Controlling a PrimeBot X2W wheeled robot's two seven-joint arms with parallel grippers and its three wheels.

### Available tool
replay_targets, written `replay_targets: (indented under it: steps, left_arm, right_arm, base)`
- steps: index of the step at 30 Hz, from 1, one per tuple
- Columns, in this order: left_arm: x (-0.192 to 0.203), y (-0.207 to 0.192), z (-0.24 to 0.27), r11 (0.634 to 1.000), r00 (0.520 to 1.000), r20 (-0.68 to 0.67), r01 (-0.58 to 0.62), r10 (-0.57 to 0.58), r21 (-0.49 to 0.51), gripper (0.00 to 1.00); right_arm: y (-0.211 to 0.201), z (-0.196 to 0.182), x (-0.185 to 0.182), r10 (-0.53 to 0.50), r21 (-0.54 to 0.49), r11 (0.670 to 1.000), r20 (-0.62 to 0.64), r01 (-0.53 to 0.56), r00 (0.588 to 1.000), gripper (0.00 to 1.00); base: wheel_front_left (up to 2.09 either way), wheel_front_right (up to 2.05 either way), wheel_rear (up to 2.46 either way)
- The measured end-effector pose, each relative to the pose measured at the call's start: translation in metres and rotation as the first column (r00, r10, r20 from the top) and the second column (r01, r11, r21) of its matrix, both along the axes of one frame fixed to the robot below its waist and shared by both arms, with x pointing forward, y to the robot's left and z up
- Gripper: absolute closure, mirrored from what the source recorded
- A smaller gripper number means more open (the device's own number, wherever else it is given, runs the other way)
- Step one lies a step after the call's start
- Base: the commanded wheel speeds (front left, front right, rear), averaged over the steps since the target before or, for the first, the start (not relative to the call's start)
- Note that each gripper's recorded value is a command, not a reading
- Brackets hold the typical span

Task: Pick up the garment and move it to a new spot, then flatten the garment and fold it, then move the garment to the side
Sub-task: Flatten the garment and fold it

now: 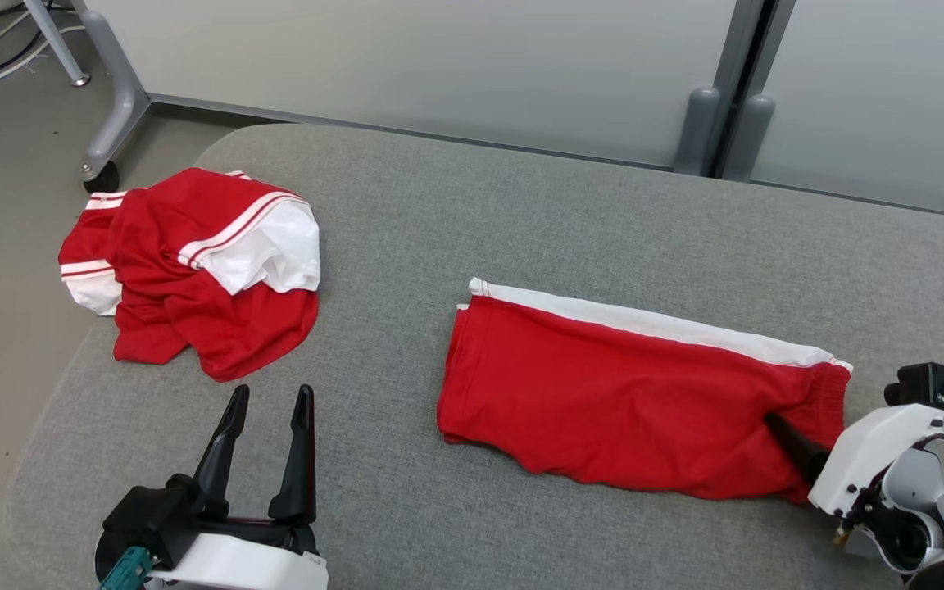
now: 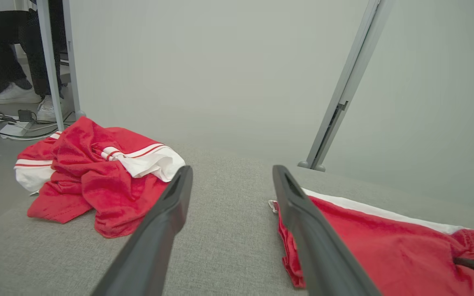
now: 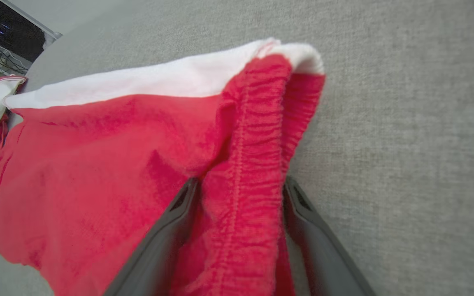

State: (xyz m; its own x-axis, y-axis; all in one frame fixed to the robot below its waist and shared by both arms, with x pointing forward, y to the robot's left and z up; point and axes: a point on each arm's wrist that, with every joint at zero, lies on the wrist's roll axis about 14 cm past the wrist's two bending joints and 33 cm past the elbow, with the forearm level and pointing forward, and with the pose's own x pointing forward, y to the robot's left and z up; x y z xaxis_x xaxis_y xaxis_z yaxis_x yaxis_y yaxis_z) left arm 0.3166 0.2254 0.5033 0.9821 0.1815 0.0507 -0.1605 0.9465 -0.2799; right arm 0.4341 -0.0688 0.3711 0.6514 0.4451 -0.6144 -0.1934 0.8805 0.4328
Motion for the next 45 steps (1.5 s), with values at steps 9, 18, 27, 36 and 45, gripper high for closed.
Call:
replay_targets:
  steps: [9, 18, 27, 36, 45]
  left_arm:
    - [-0.001, 0.003, -0.005, 1.000, 1.000, -0.013, -0.008, 0.008, 0.006, 0.00]
    - [0.013, -0.016, 0.003, 0.998, 0.998, 0.020, 0.063, -0.063, 0.000, 0.00]
    - [0.031, -0.055, 0.007, 0.983, 0.982, 0.044, 0.185, -0.184, -0.015, 0.00]
    - [0.037, -0.065, 0.001, 0.976, 0.976, 0.028, 0.217, -0.216, -0.020, 0.00]
    - [0.028, -0.049, -0.002, 0.986, 0.986, 0.016, 0.164, -0.164, -0.027, 0.00]
  right_arm:
    - [0.020, 0.009, 0.006, 0.017, 0.063, 0.998, -0.022, -0.016, 1.000, 1.00]
    - [-0.020, 0.027, 0.000, -0.032, 0.056, 0.998, 0.001, 0.032, 0.999, 1.00]
    - [-0.130, 0.053, -0.007, -0.142, -0.116, 0.982, 0.085, 0.151, 0.986, 1.00]
    - [-0.086, 0.089, -0.004, -0.035, -0.020, 0.999, 0.150, 0.038, 0.988, 1.00]
    - [0.009, 0.098, -0.013, 0.134, 0.155, 0.976, 0.121, -0.153, 0.983, 1.00]
  base:
    - [0.00, 0.00, 0.00]
    - [0.00, 0.00, 0.00]
    - [0.00, 0.00, 0.00]
    - [0.00, 0.00, 0.00]
    - [0.00, 0.00, 0.00]
